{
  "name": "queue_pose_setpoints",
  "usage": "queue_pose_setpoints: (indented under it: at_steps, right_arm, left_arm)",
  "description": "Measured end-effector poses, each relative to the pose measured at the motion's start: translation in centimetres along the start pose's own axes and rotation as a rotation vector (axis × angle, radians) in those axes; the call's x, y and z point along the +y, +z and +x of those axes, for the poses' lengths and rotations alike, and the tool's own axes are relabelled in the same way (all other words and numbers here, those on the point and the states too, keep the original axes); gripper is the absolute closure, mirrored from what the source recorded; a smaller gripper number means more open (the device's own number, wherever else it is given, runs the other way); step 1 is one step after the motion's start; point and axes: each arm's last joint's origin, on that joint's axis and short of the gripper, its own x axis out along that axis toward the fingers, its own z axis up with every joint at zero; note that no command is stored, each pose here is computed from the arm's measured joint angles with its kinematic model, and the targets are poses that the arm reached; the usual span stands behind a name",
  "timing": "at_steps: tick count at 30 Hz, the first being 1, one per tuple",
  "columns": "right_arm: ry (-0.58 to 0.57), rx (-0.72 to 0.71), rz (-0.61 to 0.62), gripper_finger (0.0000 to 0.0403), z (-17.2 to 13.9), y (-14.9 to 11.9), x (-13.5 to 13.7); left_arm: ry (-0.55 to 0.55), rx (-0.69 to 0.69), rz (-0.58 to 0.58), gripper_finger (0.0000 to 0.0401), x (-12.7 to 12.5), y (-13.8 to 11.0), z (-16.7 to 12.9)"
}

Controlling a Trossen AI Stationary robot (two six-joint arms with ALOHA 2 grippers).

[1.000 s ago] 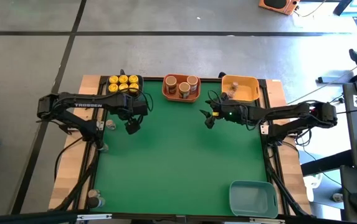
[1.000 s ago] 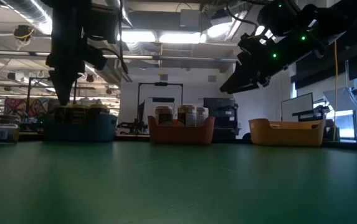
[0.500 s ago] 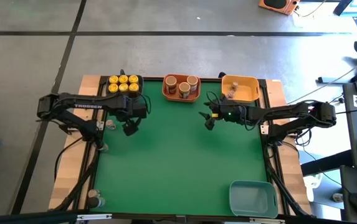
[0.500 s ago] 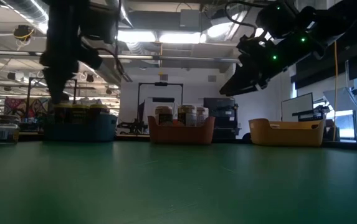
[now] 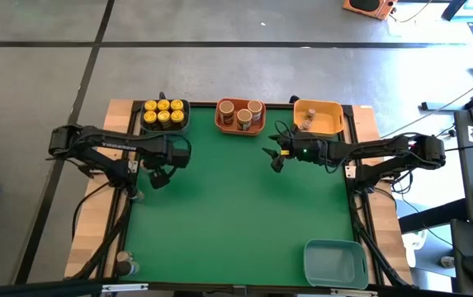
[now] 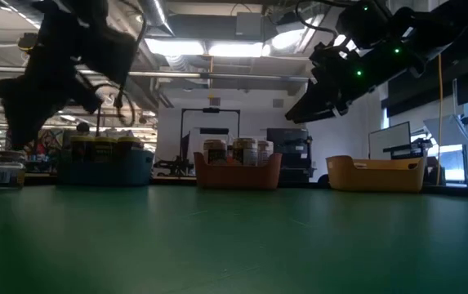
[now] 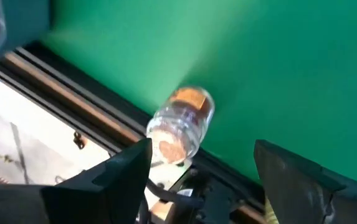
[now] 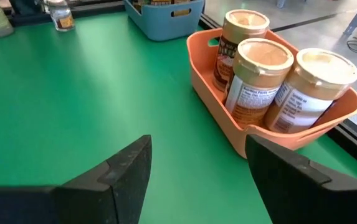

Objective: Sort spices by type
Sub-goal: Put the brown seasoning bottle into the yellow bin

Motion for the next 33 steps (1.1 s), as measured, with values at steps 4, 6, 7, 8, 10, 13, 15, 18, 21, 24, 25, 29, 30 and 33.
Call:
queue_pose_setpoints:
  at_steps: [4, 6, 7, 8, 10, 13, 15, 18, 21, 24, 25, 29, 30, 33]
  right_arm:
    - [0.002, -0.026, 0.007, 0.0145, 0.0, 0.3, 0.0]
    - [0.003, -0.036, 0.009, 0.0145, 0.0, 0.4, 0.0]
    - [0.004, -0.044, 0.011, 0.0145, 0.0, 0.4, 0.0]
    - [0.004, -0.05, 0.013, 0.0145, 0.0, 0.5, 0.0]
    - [0.008, -0.056, 0.014, 0.0145, 0.0, 0.6, 0.0]
    - [0.042, -0.065, 0.016, 0.0145, 0.0, 0.7, 0.1]
    - [0.051, -0.064, 0.016, 0.0145, 0.0, 0.7, 0.2]
    - [0.058, -0.064, 0.016, 0.0145, 0.0, 0.7, 0.2]
    - [0.059, -0.061, 0.015, 0.0145, 0.0, 0.6, 0.2]
    - [0.064, -0.06, 0.015, 0.0145, 0.0, 0.6, 0.2]
    - [0.064, -0.061, 0.014, 0.0145, 0.0, 0.6, 0.2]
    - [0.064, -0.06, 0.014, 0.0145, 0.0, 0.6, 0.2]
    - [0.064, -0.06, 0.014, 0.0145, 0.0, 0.6, 0.2]
    - [0.064, -0.059, 0.009, 0.0145, 0.0, 0.6, 0.2]
  left_arm:
    - [-0.005, 0.074, 0.005, 0.0122, 0.4, -0.5, 1.6]
    - [-0.008, 0.101, -0.005, 0.0122, 0.7, -0.5, 2.1]
    - [-0.009, 0.11, -0.007, 0.0123, 0.9, -0.6, 2.3]
    - [-0.01, 0.121, -0.013, 0.0123, 1.1, -0.6, 2.6]
    - [-0.014, 0.132, -0.019, 0.0123, 1.3, -0.6, 2.9]
    - [-0.036, 0.098, -0.036, 0.0123, 1.5, -0.1, 3.1]
    - [-0.047, 0.078, -0.051, 0.0123, 1.5, 0.2, 3.4]
    - [-0.049, 0.106, -0.047, 0.0123, 1.6, 0.4, 4.3]
    - [-0.07, 0.141, -0.056, 0.0123, 1.7, 0.7, 4.7]
    - [-0.071, 0.149, -0.049, 0.0126, 1.5, 0.9, 4.9]
    - [-0.077, 0.158, -0.042, 0.013, 1.4, 1.0, 5.0]
    - [-0.078, 0.188, -0.027, 0.0161, 1.2, 1.3, 5.4]
    - [-0.077, 0.19, -0.027, 0.0172, 1.2, 1.4, 5.5]
    - [-0.076, 0.203, -0.024, 0.0203, 1.0, 1.5, 5.6]
